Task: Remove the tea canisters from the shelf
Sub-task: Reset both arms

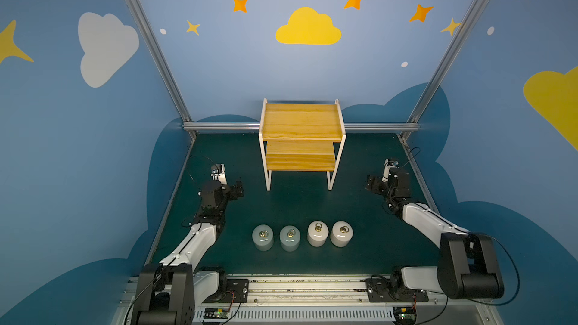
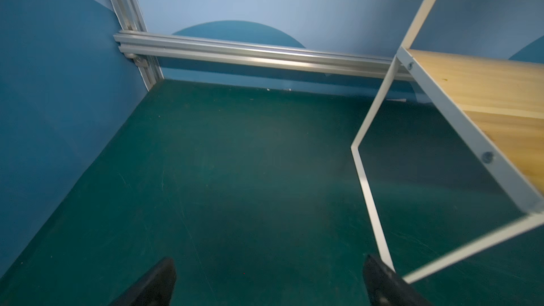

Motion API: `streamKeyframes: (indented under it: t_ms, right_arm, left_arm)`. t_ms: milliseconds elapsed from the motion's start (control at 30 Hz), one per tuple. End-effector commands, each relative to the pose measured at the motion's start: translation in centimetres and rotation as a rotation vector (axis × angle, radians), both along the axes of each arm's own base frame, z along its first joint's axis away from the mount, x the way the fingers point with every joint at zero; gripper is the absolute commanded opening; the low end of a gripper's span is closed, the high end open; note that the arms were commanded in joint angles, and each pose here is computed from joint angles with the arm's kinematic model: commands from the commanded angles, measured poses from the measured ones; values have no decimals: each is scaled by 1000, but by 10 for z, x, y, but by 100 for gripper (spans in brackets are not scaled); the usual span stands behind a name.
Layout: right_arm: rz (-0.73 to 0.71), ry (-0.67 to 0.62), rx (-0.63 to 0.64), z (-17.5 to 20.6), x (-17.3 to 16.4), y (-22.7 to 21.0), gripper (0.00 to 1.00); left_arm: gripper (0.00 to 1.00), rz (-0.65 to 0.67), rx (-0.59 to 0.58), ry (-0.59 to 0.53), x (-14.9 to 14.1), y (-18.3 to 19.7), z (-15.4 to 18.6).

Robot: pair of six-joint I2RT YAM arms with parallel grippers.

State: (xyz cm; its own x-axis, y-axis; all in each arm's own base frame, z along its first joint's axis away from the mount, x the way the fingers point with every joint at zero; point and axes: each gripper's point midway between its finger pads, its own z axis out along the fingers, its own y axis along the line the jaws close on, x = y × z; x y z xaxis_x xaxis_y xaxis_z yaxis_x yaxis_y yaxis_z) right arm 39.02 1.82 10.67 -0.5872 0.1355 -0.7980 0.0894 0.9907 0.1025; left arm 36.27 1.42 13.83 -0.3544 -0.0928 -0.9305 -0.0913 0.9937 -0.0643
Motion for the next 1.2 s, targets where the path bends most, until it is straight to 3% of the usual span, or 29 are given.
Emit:
streamKeyframes:
  t_ms: [0,200,300,400,500,567,733,1167]
  right_arm:
    - [26,-22,11,16,23,-1,93]
    - [51,-32,27,19,17,1,93]
    - [125,-94,-78,18,5,1,93]
    - [48,-197,-111,13,2,-13,93]
    - [-4,-238,-99,-9,4,-21,93]
    - [82,-327,-131,-14,4,-7,93]
    - [66,-272,-147,-16,4,-6,93]
    - [66,-310,-148,-13,5,-6,93]
  left_arm:
    - [100,31,21,-80,6,13,-8]
    - [100,-2,-46,15,30,12,-38]
    - [100,-153,-36,53,34,-12,-50]
    - [100,-168,-22,-38,31,-15,-51]
    - [100,-160,-28,7,31,-14,-54]
    - [100,-159,-29,1,31,-14,-55]
    - [100,-159,-20,-13,31,-14,-54]
    - [100,-154,-12,-13,31,-14,-54]
